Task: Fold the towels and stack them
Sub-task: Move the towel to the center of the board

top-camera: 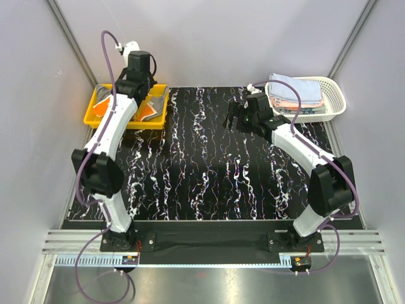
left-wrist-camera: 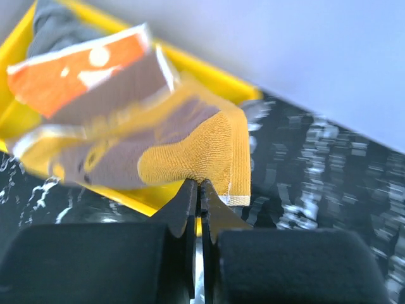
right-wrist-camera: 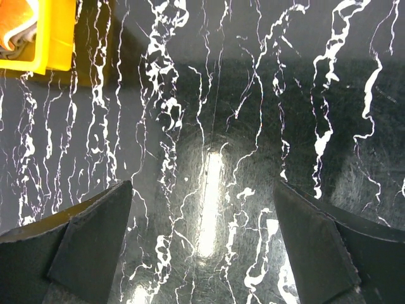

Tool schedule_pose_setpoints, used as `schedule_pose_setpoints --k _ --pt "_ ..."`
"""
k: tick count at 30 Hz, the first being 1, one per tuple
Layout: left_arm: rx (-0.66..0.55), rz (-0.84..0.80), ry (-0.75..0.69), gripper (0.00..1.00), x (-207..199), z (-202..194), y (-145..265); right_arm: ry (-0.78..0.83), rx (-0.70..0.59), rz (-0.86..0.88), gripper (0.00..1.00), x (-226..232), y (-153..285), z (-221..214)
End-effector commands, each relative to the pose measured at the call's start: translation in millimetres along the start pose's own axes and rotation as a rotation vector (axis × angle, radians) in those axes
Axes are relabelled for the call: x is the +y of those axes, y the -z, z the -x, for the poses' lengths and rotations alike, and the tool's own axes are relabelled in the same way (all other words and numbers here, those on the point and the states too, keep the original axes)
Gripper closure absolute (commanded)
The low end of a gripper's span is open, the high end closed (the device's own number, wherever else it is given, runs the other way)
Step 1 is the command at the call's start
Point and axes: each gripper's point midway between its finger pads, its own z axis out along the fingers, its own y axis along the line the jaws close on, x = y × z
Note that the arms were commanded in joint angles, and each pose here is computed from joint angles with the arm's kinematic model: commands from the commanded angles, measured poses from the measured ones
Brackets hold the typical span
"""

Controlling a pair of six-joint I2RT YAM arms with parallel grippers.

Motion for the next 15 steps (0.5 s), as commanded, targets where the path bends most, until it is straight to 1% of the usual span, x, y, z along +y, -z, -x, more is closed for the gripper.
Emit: schedule_pose_setpoints --k 1,2,4,5,6,7,8,9,10,11,12,13,14,15 --pt "-0.120 -0.110 -0.008 1.00 -35.4 35.0 62.0 0.028 -0.096 0.018 0.00 14.6 18.2 35.3" --pt "-0.119 -0.134 -0.020 1.00 -42.9 32.0 71.8 0.028 -0.122 -0.009 0.00 11.1 21.7 42.3" --pt "-0.131 -0.192 -0.032 1.00 -59.3 31.0 97.2 0.034 -0.131 -0.035 0.00 7.2 26.0 45.1" --pt "-0.132 -0.249 -0.050 1.00 -76.0 23.8 122.1 0.036 -0.150 -0.056 0.00 4.6 30.0 50.6" --pt "-0.131 -0.278 -0.059 1.00 -82.7 20.2 135.4 0.035 -0.159 -0.071 0.00 2.7 33.1 53.2" --pt "-0.114 -0.343 -0.079 1.00 -101.4 7.4 155.4 0.034 -0.159 -0.091 0.00 -1.0 35.3 53.0" --pt "-0.115 -0.385 -0.070 1.00 -106.2 6.7 174.8 0.034 -0.173 -0.117 0.00 -5.2 38.5 55.8" --pt "-0.082 -0.407 -0.090 1.00 -111.3 -12.2 181.8 0.028 -0.188 -0.130 0.00 -6.7 44.4 59.2" --pt "-0.054 -0.467 -0.111 1.00 -127.4 -32.0 202.4 0.028 -0.188 -0.147 0.00 -10.4 47.5 58.8" --pt "-0.016 -0.485 -0.136 1.00 -130.7 -57.5 208.8 0.026 -0.205 -0.174 0.00 -15.1 53.4 61.6" --pt "-0.019 -0.514 -0.137 1.00 -133.9 -64.0 223.9 0.021 -0.211 -0.190 0.00 -18.0 56.5 61.9" --pt "0.006 -0.572 -0.158 1.00 -146.6 -84.0 247.9 0.019 -0.206 -0.212 0.00 -24.2 58.3 57.5" --pt "0.038 -0.588 -0.180 1.00 -148.5 -106.9 254.4 0.009 -0.234 -0.241 0.00 -30.5 67.2 61.9" --pt "0.052 -0.607 -0.189 1.00 -149.1 -116.6 266.2 -0.002 -0.238 -0.253 0.00 -34.1 69.5 60.5"
